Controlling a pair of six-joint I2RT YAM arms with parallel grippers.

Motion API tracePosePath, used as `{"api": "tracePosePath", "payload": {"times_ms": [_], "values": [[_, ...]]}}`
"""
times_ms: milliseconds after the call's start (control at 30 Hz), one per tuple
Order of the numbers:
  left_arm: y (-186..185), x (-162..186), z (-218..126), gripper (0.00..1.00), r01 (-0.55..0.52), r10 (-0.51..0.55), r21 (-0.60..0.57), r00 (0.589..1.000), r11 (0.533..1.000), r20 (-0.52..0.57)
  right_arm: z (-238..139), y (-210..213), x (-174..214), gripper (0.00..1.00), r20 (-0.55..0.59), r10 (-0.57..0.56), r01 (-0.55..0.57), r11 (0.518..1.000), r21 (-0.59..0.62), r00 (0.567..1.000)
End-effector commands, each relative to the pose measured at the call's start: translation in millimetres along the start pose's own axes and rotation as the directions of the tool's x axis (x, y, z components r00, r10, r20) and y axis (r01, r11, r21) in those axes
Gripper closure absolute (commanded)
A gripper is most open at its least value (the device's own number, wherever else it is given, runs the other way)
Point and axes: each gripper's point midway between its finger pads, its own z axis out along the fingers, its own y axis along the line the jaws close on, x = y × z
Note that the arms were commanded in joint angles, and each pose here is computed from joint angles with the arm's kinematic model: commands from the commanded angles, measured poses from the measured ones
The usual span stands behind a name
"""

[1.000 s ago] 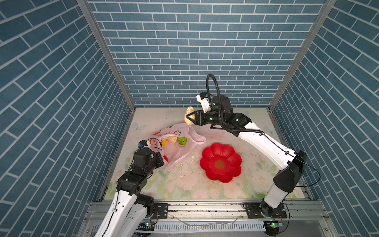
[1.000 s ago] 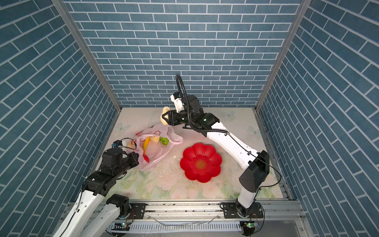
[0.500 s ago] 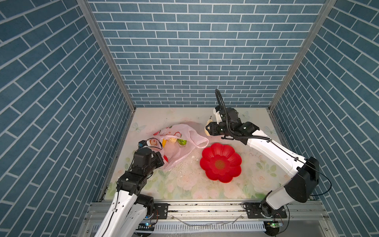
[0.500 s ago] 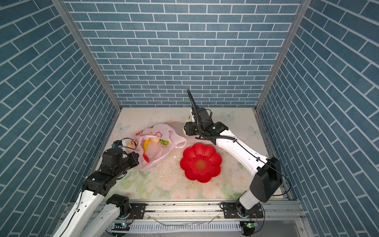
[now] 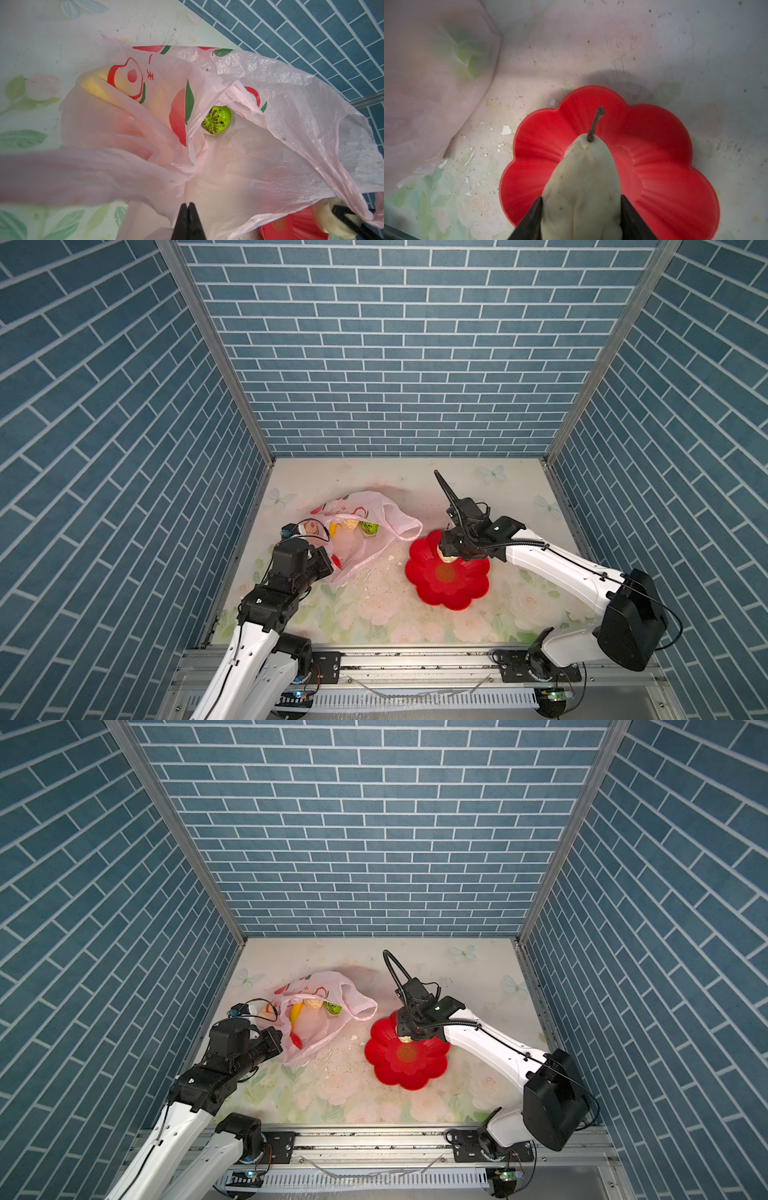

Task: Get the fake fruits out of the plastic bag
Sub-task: 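Carry the pear to the red plate and release it with the right gripper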

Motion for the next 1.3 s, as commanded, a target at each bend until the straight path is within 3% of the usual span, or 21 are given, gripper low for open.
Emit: {"api": "tracePosePath", "payload": {"times_ms": [0,400,833,1267], "values": [[1.0,-0.7,0.0,1.00,0.002,-0.002,-0.004,1.000,1.000,0.010,15.2,-4.0,17.7,0.85,-0.039,0.071,-0.070,0.997,0.016,0.997],[6.2,5.1,1.3,1.00,0.004,-0.004,-0.016,1.000,1.000,0.000,56.6,-5.5,49.4,0.81,-0.135,0.117,-0.113,0.993,0.038,0.984],[11.7,7.5,-2.6,1.00,0.006,-0.006,-0.035,1.000,0.999,0.004,73.7,-13.1,63.6,0.71,-0.176,0.143,-0.132,0.989,0.074,0.974],[11.8,7.6,-1.9,1.00,0.004,-0.004,-0.036,1.000,0.999,0.002,72.7,-16.8,62.6,0.44,-0.174,0.145,-0.128,0.987,0.101,0.974]]}}
